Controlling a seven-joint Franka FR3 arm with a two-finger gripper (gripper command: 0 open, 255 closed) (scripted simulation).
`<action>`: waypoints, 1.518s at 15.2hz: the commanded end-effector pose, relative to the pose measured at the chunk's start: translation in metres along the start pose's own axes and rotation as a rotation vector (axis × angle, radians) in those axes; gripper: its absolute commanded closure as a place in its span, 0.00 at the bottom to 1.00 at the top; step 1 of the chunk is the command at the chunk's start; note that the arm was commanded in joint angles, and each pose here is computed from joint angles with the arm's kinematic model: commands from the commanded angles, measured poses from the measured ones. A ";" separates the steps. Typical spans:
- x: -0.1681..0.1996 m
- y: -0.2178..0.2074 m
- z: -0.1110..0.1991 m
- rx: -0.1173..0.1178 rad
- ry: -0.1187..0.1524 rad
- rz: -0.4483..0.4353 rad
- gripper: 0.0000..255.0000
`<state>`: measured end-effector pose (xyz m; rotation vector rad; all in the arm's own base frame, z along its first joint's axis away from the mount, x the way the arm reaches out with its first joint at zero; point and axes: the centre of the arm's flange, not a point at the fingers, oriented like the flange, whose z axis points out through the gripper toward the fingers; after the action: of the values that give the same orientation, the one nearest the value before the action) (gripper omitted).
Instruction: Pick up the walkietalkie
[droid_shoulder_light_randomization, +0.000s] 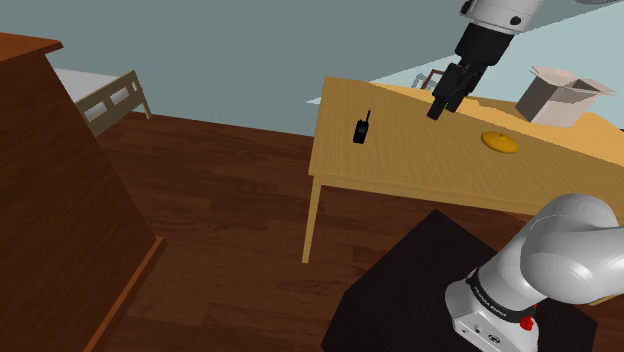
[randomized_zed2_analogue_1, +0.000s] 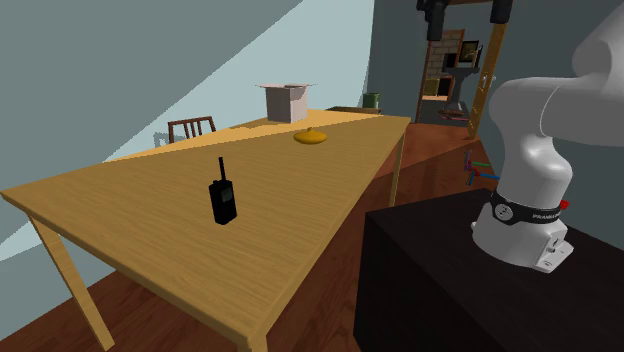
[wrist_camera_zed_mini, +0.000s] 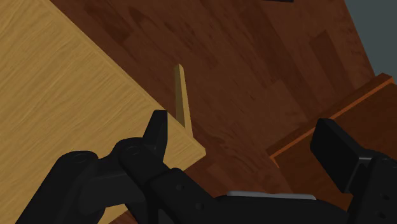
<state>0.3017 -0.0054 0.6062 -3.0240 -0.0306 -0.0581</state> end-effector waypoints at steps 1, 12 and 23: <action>0.000 0.000 0.000 0.000 0.000 0.000 0.00; 0.125 0.070 0.063 -0.018 -0.096 0.067 0.00; 0.238 0.148 0.136 -0.036 -0.192 0.133 0.00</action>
<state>0.5360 -0.1263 0.4736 -3.0465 0.1484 0.2303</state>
